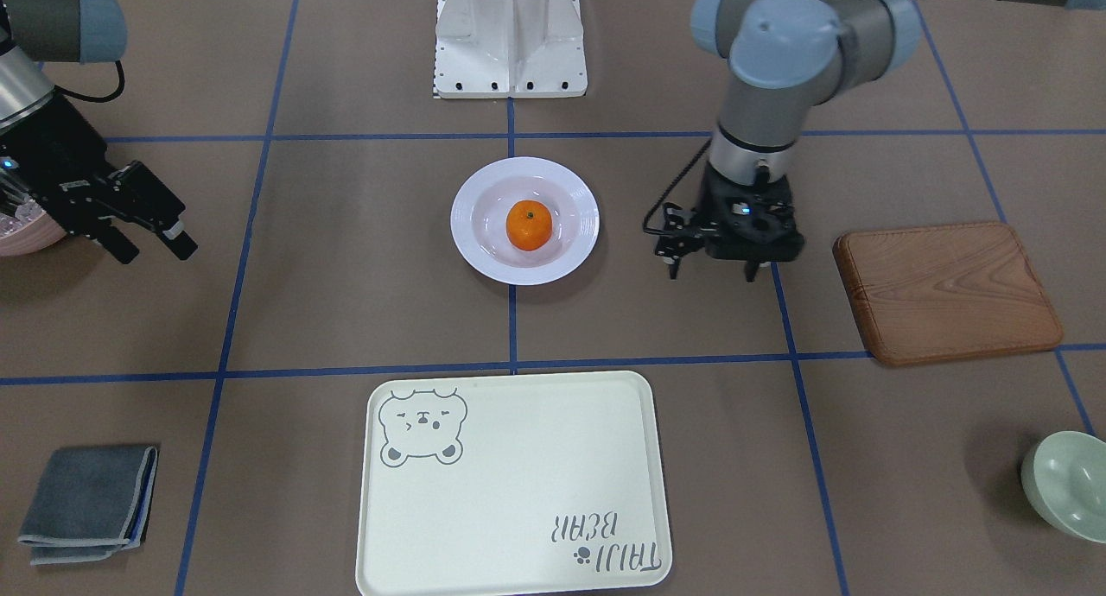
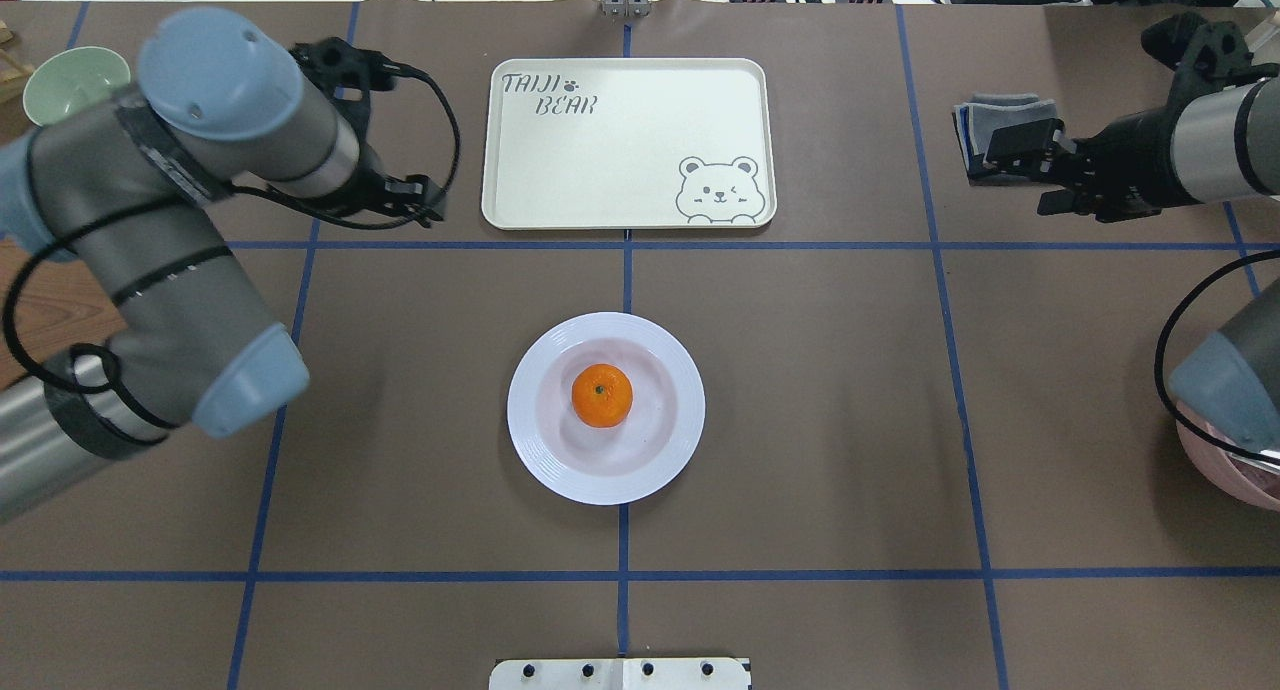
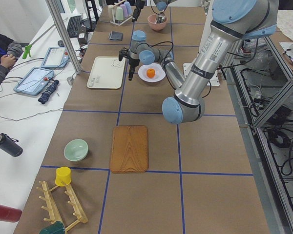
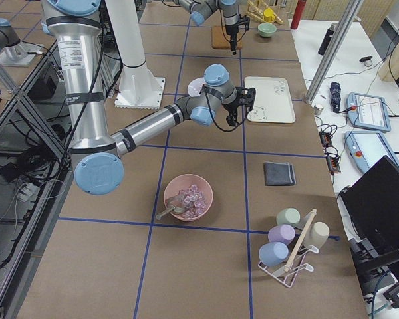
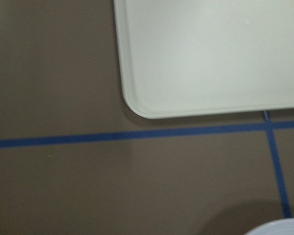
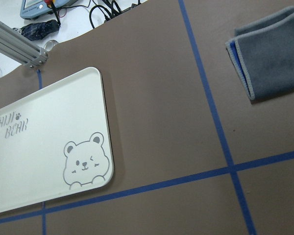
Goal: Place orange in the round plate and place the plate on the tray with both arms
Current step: 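Withdraw the left arm while the right gripper reaches to the plate rim, then grasp the white plate rim nearest the robot with the right gripper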
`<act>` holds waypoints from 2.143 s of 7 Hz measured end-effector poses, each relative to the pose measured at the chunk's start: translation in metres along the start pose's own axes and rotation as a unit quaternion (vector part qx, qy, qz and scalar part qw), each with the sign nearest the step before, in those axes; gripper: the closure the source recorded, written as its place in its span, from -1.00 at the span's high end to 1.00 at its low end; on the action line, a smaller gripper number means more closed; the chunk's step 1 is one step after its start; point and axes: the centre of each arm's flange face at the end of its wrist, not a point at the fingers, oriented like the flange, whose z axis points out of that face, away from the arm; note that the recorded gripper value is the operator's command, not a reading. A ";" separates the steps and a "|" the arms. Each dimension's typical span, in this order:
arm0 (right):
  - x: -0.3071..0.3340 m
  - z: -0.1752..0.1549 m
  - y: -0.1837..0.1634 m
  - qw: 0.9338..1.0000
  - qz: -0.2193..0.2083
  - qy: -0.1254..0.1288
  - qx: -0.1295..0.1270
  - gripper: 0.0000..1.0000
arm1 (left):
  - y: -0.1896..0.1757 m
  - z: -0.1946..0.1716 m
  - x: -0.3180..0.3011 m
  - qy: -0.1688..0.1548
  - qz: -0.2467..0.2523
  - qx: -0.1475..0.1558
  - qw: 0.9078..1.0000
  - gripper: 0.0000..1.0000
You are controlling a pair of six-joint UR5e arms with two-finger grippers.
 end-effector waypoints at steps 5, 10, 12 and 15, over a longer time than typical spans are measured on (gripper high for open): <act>-0.075 0.058 0.198 0.989 0.111 -0.067 0.076 0.91 | -0.028 -0.042 -0.322 -0.005 0.058 -0.087 0.995 0.97; -0.095 0.117 0.372 0.972 0.188 -0.096 0.100 0.90 | 0.073 -0.061 -0.569 0.042 -0.029 -0.074 0.996 0.97; -0.099 0.154 0.400 0.972 0.195 -0.080 0.102 0.78 | 0.096 -0.065 -0.591 0.050 -0.044 -0.069 0.995 0.97; -0.115 0.190 0.397 0.972 0.191 -0.070 0.121 0.25 | 0.114 -0.066 -0.597 0.050 -0.051 -0.069 0.995 0.97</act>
